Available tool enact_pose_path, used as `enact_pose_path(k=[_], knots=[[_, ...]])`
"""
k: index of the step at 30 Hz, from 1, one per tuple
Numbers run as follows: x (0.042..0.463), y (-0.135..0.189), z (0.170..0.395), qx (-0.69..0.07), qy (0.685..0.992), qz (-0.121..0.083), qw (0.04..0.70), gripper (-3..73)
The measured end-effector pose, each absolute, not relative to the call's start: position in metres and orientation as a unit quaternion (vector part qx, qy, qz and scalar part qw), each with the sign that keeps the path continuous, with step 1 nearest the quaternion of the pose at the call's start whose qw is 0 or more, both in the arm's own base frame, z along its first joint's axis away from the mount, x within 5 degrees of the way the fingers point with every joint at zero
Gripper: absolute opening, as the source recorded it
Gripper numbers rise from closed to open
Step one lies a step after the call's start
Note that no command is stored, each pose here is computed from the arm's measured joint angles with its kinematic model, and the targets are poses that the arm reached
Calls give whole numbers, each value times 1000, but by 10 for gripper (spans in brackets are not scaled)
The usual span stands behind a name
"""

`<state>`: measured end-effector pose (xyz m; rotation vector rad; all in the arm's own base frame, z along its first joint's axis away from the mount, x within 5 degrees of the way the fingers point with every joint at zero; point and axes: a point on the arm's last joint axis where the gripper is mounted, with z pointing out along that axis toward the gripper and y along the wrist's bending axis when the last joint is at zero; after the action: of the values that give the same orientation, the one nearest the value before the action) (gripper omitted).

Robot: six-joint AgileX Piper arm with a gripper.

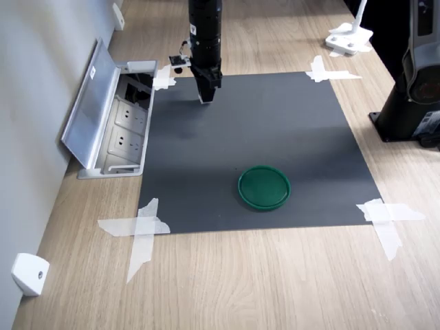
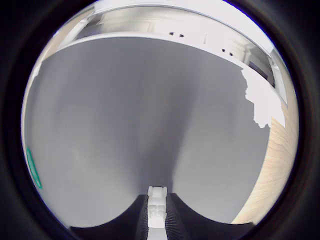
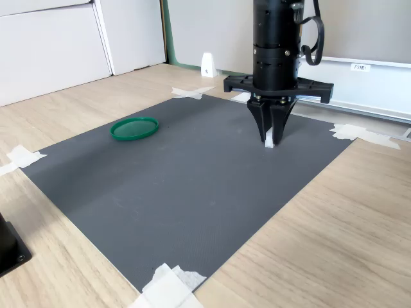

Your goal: Grasp a white terminal and put it on the green lid.

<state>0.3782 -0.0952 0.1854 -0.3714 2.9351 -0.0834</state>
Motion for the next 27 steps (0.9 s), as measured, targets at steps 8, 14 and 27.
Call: enact_pose_path(k=[8, 14, 27], knots=[[372, -11, 237, -218, 967, -13, 133, 83], [352, 59, 254, -287, 949, 12, 129, 83], [299, 109, 211, -346, 935, 31, 70, 83]])
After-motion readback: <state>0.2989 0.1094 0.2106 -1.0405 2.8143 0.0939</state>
